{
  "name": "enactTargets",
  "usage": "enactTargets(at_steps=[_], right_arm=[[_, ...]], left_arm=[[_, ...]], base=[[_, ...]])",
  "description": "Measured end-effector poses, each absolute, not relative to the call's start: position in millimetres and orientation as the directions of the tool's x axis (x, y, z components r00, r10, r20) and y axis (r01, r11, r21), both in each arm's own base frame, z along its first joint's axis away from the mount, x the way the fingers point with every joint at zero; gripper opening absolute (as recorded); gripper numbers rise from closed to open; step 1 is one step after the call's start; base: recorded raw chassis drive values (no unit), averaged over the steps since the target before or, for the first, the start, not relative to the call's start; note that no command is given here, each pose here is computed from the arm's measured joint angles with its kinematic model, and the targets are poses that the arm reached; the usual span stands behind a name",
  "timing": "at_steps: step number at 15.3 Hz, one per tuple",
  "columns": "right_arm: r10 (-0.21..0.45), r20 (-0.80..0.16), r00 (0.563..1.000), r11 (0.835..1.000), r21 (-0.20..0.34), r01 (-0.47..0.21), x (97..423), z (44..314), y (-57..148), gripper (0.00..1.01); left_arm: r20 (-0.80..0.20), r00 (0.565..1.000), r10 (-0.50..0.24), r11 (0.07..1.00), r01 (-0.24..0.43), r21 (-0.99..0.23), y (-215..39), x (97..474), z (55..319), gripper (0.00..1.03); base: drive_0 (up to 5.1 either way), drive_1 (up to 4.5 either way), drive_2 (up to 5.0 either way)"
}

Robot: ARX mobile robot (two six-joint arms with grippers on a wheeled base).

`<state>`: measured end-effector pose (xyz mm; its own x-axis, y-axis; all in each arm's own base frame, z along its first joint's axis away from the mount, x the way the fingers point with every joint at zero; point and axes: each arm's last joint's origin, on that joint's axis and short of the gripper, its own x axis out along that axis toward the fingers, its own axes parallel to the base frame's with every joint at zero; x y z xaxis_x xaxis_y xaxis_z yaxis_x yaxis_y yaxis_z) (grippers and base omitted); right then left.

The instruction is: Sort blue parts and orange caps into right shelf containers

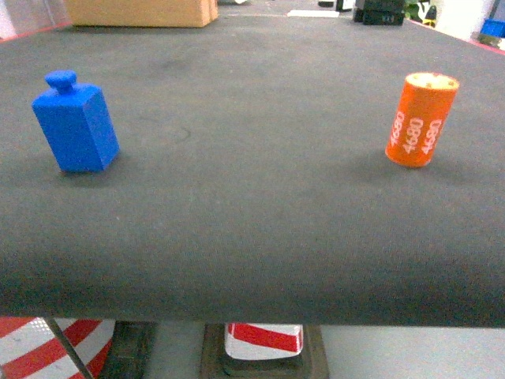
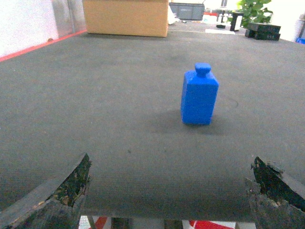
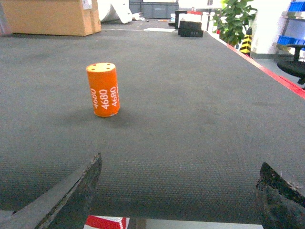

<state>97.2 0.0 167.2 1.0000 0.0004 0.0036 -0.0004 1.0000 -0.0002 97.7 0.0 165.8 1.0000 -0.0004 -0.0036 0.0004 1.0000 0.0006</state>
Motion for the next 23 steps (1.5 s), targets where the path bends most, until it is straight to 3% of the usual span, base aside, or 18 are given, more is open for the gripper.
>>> enactTargets(at_steps=[23], right_arm=[[0.0, 0.003, 1.0, 1.0, 0.001, 0.0, 97.2, 167.1, 0.0, 0.98]], left_arm=[[-0.004, 1.0, 0.0, 1.0, 0.0, 0.001, 0.0, 97.7, 165.8, 0.98]], base=[[0.0, 0.0, 0.0]])
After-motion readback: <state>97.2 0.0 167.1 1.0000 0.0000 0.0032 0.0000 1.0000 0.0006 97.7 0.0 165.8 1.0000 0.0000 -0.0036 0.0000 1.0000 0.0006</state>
